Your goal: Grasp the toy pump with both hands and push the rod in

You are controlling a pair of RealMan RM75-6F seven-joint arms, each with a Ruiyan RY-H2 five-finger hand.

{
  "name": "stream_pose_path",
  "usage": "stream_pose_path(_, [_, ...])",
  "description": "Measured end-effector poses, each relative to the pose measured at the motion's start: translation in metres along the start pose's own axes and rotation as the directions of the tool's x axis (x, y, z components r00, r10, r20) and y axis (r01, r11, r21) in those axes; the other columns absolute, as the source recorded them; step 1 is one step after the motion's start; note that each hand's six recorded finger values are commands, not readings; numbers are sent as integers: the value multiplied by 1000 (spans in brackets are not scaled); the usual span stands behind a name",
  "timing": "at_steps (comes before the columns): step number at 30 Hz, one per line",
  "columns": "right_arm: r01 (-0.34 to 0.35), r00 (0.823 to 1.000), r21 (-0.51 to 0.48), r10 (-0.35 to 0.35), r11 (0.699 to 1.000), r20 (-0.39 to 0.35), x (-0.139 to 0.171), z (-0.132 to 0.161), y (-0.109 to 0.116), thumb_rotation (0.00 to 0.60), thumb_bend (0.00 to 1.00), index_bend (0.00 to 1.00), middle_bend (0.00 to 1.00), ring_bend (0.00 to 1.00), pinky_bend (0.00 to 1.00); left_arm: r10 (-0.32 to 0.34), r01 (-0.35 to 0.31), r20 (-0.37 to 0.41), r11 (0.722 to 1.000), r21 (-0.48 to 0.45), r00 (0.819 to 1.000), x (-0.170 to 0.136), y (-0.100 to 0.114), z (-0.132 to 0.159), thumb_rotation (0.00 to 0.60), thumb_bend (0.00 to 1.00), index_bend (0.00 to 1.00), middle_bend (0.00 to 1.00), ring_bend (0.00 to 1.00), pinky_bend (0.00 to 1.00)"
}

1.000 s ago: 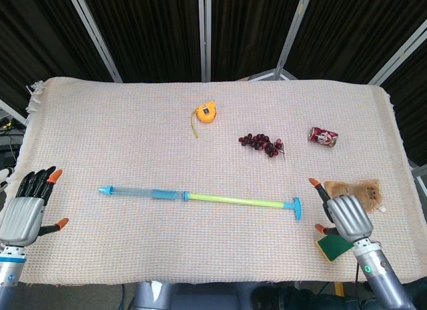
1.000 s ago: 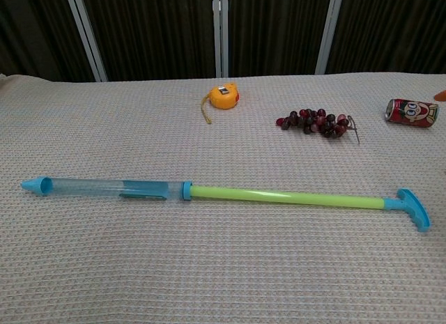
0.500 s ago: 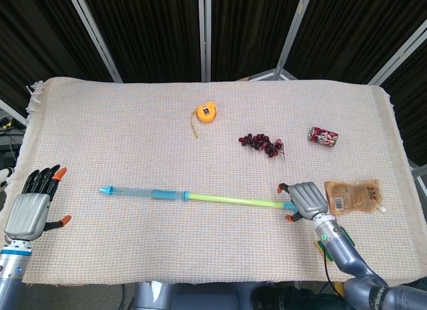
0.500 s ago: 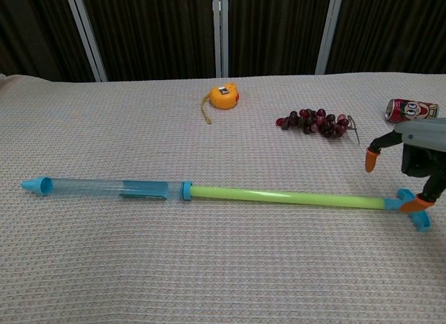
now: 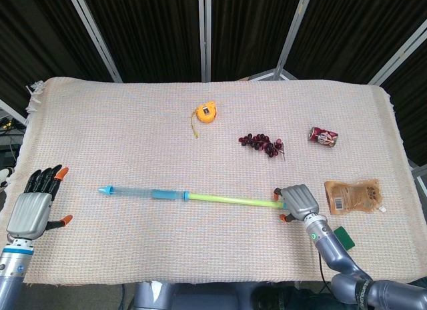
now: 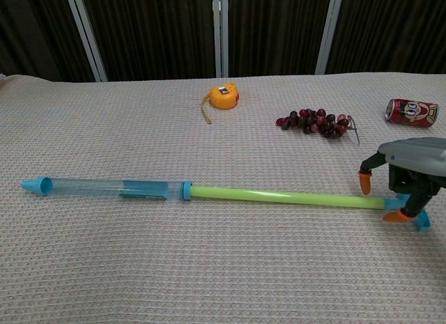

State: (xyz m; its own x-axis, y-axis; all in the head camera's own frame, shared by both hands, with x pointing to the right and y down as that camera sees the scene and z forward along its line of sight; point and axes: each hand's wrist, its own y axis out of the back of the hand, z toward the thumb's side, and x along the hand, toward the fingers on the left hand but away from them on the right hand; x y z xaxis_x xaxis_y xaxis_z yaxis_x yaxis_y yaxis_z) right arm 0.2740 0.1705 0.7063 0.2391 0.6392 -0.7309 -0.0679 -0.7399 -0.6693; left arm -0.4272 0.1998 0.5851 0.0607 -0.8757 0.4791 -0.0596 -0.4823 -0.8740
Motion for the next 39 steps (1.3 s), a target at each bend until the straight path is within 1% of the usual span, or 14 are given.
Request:
stream_pose_path(5, [6, 1000, 18, -6, 1000, 13, -2, -4, -3, 600, 167, 467, 1000, 1000, 1000, -1, 1, -2, 1000, -1, 1000, 0, 0, -1, 600, 0, 0, 0, 0, 0])
stream_pose_path(13, [-9, 1000, 36, 8, 999, 28, -8, -7, -12, 600, 193, 488, 1000, 1000, 1000, -6, 6, -5, 1000, 2, 1000, 1, -2, -1, 600, 0, 0, 0, 0, 0])
stream_pose_path(15, [-13, 999, 40, 11, 999, 31, -10, -7, -13, 600, 216, 506, 1000, 1000, 1000, -8, 8, -6, 1000, 3, 1000, 1, -2, -2, 600, 0, 0, 0, 0, 0])
stream_pose_path(20, [-9, 999, 36, 7, 999, 38, -12, -8, -13, 600, 354, 608, 1000, 1000, 1000, -24, 24, -11, 1000, 8, 1000, 4, -7, -3, 600, 0, 0, 0, 0, 0])
stream_pose_path(23, [-7, 999, 27, 6, 1000, 39, -11, -9, -12, 600, 400, 648, 1000, 1000, 1000, -35, 35, -13, 999, 14, 999, 5, -9, -3, 600, 0, 0, 0, 0, 0])
stream_pose_path(26, [-11, 999, 22, 10, 1000, 40, -9, -10, -11, 600, 428, 656, 1000, 1000, 1000, -41, 41, -9, 999, 23, 999, 9, -12, -1, 600, 0, 0, 0, 0, 0])
stream_pose_path(28, [-14, 999, 17, 13, 1000, 40, -7, -10, -11, 600, 438, 659, 1000, 1000, 1000, -40, 40, -3, 999, 30, 999, 14, -13, 1, 600, 0, 0, 61, 38, 15])
stream_pose_path(29, [-16, 999, 15, 15, 1000, 40, -6, -10, -11, 600, 443, 660, 1000, 1000, 1000, -39, 39, 2, 999, 31, 999, 16, -14, 3, 600, 0, 0, 147, 110, 67])
stream_pose_path(30, [-17, 999, 12, 17, 1000, 40, -6, -9, -10, 600, 446, 660, 1000, 1000, 1000, -40, 40, 8, 999, 33, 999, 19, -15, 4, 600, 0, 0, 259, 215, 154])
stream_pose_path(31, [-19, 999, 9, 18, 1000, 40, -5, -9, -10, 600, 449, 661, 1000, 1000, 1000, -43, 42, 17, 999, 35, 999, 22, -17, 7, 600, 0, 0, 330, 290, 228])
stream_pose_path(32, [-19, 999, 8, 19, 1000, 41, -5, -9, -9, 600, 454, 661, 1000, 1000, 1000, -45, 44, 24, 998, 35, 999, 25, -19, 8, 600, 0, 3, 425, 388, 345])
stream_pose_path(33, [-20, 999, 7, 20, 1000, 41, -5, -9, -9, 600, 457, 661, 1000, 1000, 1000, -47, 46, 31, 998, 35, 998, 27, -20, 10, 600, 0, 13, 493, 456, 436])
stream_pose_path(36, [-21, 999, 7, 20, 1000, 41, -4, -8, -7, 600, 465, 662, 1000, 1000, 1000, -55, 53, 58, 998, 33, 997, 35, -25, 16, 600, 0, 92, 654, 618, 686])
stream_pose_path(39, [-22, 999, 8, 22, 1000, 43, -3, -7, -4, 600, 470, 664, 1000, 1000, 1000, -71, 68, 103, 997, 40, 992, 47, -33, 25, 600, 0, 187, 747, 716, 854])
